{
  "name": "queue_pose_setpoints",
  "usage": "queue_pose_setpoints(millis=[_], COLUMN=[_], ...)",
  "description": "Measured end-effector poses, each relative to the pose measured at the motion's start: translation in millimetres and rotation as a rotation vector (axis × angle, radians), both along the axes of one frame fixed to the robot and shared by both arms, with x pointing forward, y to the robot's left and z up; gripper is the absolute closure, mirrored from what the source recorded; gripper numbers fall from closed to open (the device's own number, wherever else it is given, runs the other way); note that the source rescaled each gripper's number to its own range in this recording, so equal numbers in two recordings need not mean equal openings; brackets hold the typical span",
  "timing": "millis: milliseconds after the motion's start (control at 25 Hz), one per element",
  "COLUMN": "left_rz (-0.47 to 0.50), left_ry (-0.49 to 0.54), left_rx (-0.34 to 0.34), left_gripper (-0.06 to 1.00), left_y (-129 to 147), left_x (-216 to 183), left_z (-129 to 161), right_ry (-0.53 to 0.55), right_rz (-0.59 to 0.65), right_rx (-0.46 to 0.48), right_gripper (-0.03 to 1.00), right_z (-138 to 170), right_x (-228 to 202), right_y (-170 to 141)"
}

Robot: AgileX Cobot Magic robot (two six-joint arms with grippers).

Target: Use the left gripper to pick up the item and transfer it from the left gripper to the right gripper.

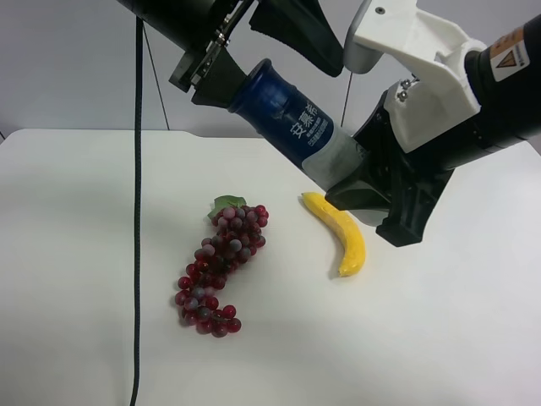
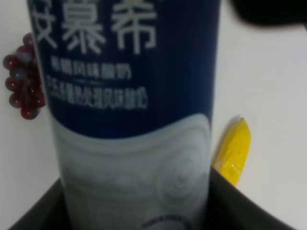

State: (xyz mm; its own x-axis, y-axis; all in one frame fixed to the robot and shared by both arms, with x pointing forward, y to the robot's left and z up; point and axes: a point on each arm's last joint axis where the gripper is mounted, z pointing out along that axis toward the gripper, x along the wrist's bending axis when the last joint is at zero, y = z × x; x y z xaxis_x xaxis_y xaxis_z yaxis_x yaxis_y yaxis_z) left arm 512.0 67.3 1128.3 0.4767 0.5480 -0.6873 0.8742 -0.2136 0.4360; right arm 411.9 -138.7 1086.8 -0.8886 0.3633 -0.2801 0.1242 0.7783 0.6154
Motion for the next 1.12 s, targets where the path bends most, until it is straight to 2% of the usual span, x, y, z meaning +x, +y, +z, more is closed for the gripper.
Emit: queue_pose_setpoints(millis=[560,840,880,960,1000,1120], left_rz=[0.207,0.256,0.258,0.256,0.256,0.253], left_ry=[0.016,0.000,-0.003,-0.007,-0.007,-0.009], left_rx=[-0.022,-0.017,-0.016,-0.016,-0.016,-0.015], left_gripper=[0.29,0.28,0.24,0.07,0.02,-0.04], left_y=[69.9,94.6,96.1,96.5,96.5,96.8], left_x=[44.5,55.0,55.6,55.7,55.7,55.7], left_z=[1.3,1.2,1.2,1.2,1.2,1.2], right_ry=[0.001,0.001,0.001,0.001,0.001,0.001], right_rz=[0.000,0.000,0.000,0.000,0.000,0.000], right_rx=[-0.001,-0.001,-0.001,-0.001,-0.001,-0.001], right_gripper=[0.97,0.97,0.97,0.97,0.97,0.97], right_z=[-0.1,-0.1,-0.1,-0.1,-0.1,-0.1], right_x=[-0.1,-0.1,-0.1,-0.1,-0.1,-0.1], right_y=[0.0,0.0,0.0,0.0,0.0,0.0])
